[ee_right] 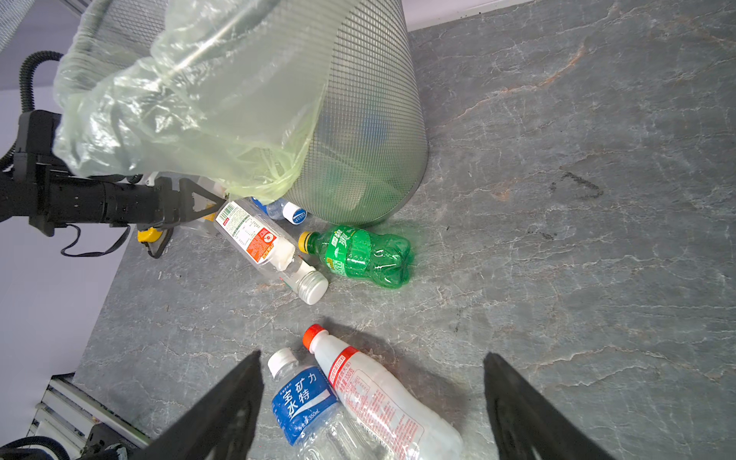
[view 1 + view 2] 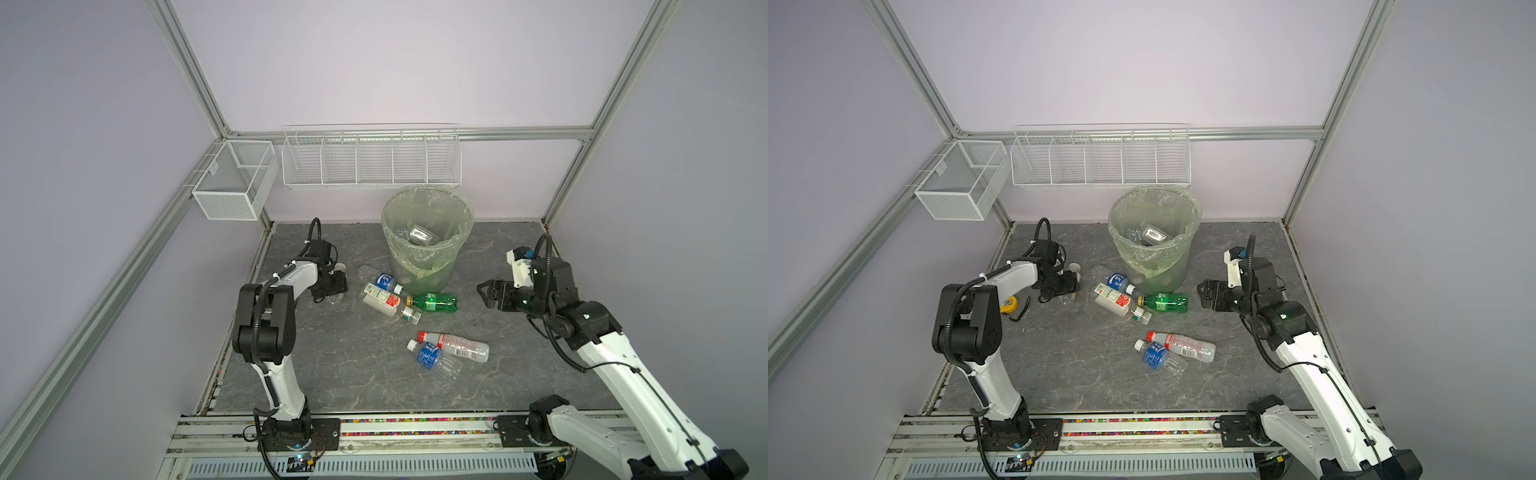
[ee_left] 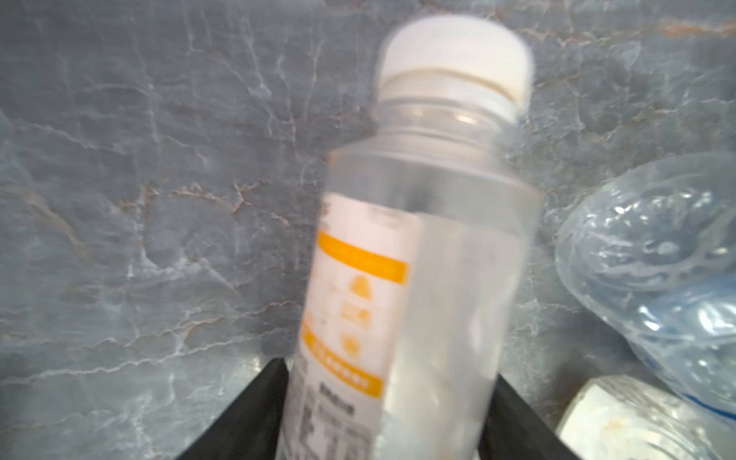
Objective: Throw the plastic bottles in the bin
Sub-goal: Pick up the plastic bottle from the top-left of the table, then throw the plastic bottle into the trash bin, then pick up the plastic bottle from the center of the table.
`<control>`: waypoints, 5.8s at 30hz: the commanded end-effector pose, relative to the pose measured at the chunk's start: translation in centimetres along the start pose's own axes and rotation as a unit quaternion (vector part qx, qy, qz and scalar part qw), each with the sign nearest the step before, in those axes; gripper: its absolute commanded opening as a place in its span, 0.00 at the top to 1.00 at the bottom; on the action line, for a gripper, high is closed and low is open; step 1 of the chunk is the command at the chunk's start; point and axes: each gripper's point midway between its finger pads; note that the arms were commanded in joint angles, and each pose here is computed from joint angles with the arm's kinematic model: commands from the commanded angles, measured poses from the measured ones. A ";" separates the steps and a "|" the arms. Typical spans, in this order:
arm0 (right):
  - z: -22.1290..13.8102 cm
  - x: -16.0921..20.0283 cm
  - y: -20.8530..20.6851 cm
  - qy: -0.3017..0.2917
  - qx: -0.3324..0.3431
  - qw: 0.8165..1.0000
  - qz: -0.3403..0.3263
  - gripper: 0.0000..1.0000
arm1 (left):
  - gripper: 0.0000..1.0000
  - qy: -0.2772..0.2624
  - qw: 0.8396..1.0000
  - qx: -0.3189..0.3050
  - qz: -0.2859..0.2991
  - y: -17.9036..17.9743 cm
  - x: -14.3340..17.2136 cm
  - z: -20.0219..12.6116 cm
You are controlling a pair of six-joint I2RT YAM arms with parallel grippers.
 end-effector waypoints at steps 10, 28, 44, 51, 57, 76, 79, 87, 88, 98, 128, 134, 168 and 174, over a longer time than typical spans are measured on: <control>-0.1 -0.6 0.3 0.000 -0.006 1.000 0.013 0.12 | 0.44 -0.036 0.999 0.006 0.001 -1.0 -0.9 -1.6; 0.6 0.2 -0.7 0.013 0.015 0.999 0.025 0.12 | 0.45 -0.076 0.993 0.089 -0.022 -4.0 -1.1 -7.9; 1.5 0.2 -0.9 0.023 0.022 0.998 0.048 0.12 | 0.46 -0.125 0.978 0.168 -0.006 -6.7 -0.7 -16.2; 1.7 0.3 -1.1 0.023 0.025 0.998 0.050 0.12 | 0.49 -0.147 0.973 0.179 -0.011 -7.6 -0.7 -20.2; 1.7 0.3 -1.2 0.024 0.028 0.998 0.051 0.12 | 0.49 -0.171 0.964 0.201 -0.002 -9.3 -0.7 -23.6; 2.0 0.6 -1.2 0.031 0.026 0.998 0.051 0.12 | 0.50 -0.221 0.920 0.321 0.039 -15.4 -0.7 -32.6; 2.1 0.7 -1.3 0.031 0.029 0.998 0.051 0.12 | 0.50 -0.232 0.909 0.342 0.052 -16.6 -0.4 -33.8; 2.5 0.4 -1.0 0.033 0.024 0.997 0.059 0.12 | 0.50 -0.245 0.891 0.375 0.076 -19.4 -0.5 -36.1; 2.5 0.4 -1.0 0.033 0.024 0.997 0.060 0.12 | 0.50 -0.244 0.890 0.377 0.077 -19.6 -0.5 -36.1; 2.2 0.6 -1.7 0.029 0.039 0.997 0.055 0.12 | 0.50 -0.230 0.903 0.357 0.066 -18.1 1.2 -33.3; 0.3 1.4 -2.2 0.013 0.048 0.997 0.055 0.12 | 0.01 -0.172 0.915 0.352 0.097 -29.8 -8.2 -29.5; 0.1 1.6 -2.4 0.014 0.054 0.997 0.050 0.12 | 0.01 -0.206 0.907 0.352 0.106 -29.4 -8.6 -32.1; 0.6 2.1 -1.5 0.028 0.022 0.999 0.001 0.12 | 0.01 -0.239 0.943 0.217 0.075 -15.0 -4.0 -28.1; -1.5 2.1 -0.3 0.006 -0.001 1.000 -0.017 0.12 | 0.01 -0.213 0.952 0.204 0.086 -14.3 -2.7 -26.1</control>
Point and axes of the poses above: each gripper's point midway between its finger pads, its own z axis out along the fingers, its own y axis along the line the jaws close on, x = y × z, and after that the axes turned 2 degrees about -z, right-handed
